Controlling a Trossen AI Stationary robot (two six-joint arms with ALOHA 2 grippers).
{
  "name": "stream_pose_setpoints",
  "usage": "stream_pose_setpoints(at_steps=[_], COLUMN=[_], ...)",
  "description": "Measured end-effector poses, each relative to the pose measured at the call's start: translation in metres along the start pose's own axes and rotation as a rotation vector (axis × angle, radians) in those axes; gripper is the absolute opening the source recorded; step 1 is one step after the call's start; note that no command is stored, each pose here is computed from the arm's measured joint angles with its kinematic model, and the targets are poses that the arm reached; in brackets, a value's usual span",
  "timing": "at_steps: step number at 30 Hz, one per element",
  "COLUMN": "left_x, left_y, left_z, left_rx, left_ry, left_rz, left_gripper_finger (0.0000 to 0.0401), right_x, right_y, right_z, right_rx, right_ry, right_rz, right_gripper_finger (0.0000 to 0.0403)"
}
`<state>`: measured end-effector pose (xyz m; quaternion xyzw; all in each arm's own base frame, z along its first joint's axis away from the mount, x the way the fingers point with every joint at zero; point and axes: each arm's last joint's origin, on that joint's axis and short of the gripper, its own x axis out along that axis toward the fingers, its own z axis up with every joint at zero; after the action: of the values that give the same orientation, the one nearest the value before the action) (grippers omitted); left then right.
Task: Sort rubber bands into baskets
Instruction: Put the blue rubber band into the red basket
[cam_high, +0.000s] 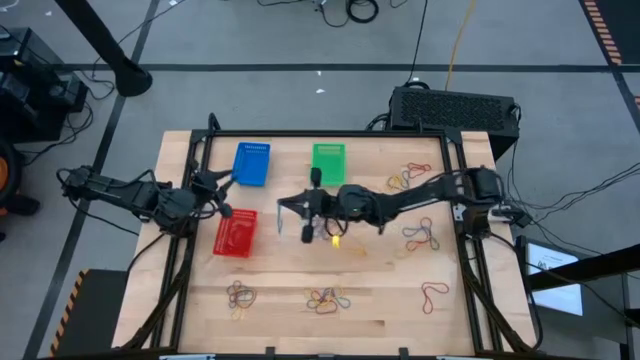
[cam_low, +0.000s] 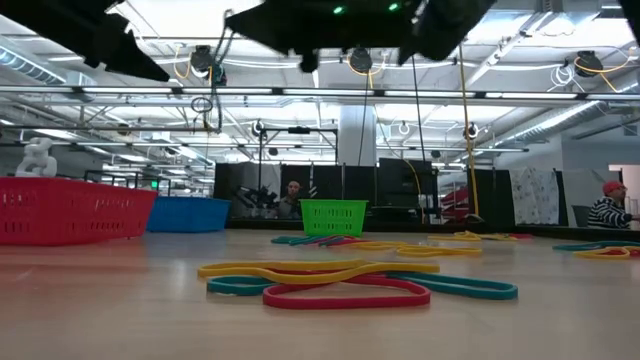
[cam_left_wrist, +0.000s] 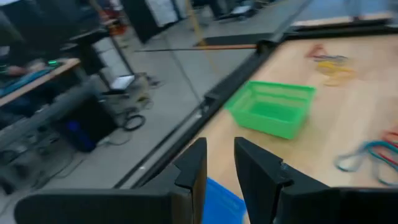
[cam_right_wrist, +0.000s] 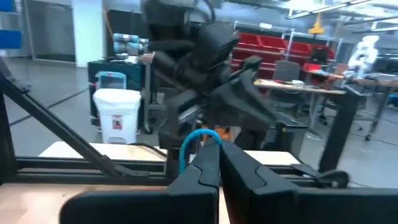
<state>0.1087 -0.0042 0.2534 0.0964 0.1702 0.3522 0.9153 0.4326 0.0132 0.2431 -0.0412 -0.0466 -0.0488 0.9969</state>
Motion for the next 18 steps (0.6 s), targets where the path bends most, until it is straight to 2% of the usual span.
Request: stream_pose_setpoints(at_steps=[4,10,18], left_x=[0.003,0.008,0.011], left_y=[0.004,0.009,0.014], left_z=[0.0,-0.001,-0.001], left_rx=[-0.012,-0.036,-0.051], left_ry=[0.01,0.028,0.044], left_rz=[0.073,0.135,0.187], left_gripper_finger=[0.009,0.009,0.009], right_x=[0.034,0.085,0.122], right_y=[0.003,0.012,0.02], right_z=[-0.015,-0.031,-0.06], right_rx=[0.003,0.003,0.023], right_ry=[-0.009,-0.028,0.022], right_rz=[0.045,0.047,0.056], right_gripper_finger=[0.0,0.0,0.0])
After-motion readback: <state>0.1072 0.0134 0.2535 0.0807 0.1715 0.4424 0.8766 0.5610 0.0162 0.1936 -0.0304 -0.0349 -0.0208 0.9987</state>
